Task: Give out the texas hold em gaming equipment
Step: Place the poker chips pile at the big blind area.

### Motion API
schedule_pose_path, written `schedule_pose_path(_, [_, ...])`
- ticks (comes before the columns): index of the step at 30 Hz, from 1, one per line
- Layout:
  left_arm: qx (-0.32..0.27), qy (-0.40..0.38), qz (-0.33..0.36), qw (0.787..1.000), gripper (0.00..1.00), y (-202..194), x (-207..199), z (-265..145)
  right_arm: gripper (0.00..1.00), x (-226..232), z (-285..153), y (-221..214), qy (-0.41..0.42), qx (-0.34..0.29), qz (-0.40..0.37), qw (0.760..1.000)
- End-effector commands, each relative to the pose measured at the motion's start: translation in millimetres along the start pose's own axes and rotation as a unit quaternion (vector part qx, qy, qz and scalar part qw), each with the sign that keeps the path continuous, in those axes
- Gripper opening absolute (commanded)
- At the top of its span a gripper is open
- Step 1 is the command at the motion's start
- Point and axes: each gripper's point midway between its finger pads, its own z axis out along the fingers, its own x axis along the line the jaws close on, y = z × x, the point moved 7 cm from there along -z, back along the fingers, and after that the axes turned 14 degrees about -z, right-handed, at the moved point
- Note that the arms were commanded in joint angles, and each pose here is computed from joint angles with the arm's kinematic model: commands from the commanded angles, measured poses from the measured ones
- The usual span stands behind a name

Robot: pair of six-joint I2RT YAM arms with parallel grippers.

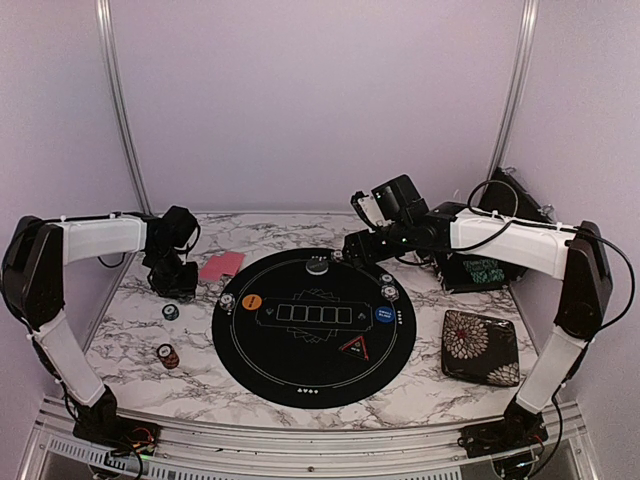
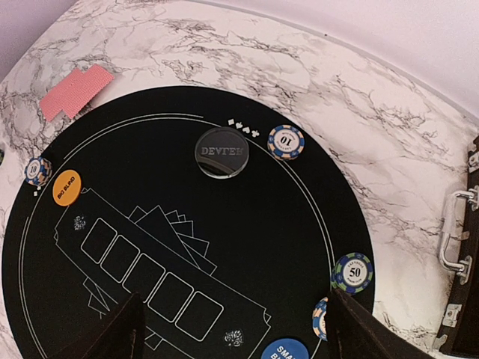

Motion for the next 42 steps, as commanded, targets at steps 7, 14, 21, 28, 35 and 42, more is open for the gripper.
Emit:
schedule_pose_path(7, [0.025,-0.010,0.020,0.999,0.34,-22.3,-29.9,-0.5,0.80,0.3,-5.7,9.0,-0.005,-0.013,0.000,1.000])
schedule_pose_path(14, [0.035,-0.019,0.036,0.999,0.34,-38.6,-49.6,4.8,0.80,0.2,-6.3,6.9,-0.005,-0.012,0.001,1.000])
schedule_pose_path(21, [0.044,-0.026,0.046,0.998,0.34,-48.7,-64.0,12.8,0.80,-0.7,-8.4,4.5,-0.007,-0.011,0.002,1.000])
schedule_pose_path(28, [0.047,-0.031,0.049,0.997,0.34,-52.5,-71.6,16.5,0.80,-1.3,-8.8,3.4,-0.009,-0.010,0.002,1.000])
schedule_pose_path(35, [0.050,-0.032,0.056,0.997,0.34,-56.7,-78.8,22.3,0.80,-1.1,-8.3,3.3,-0.007,-0.010,0.002,1.000])
schedule_pose_path(42, [0.053,-0.028,0.060,0.996,0.34,-59.8,-81.8,27.6,0.80,-1.4,-8.6,2.1,-0.009,-0.009,0.002,1.000])
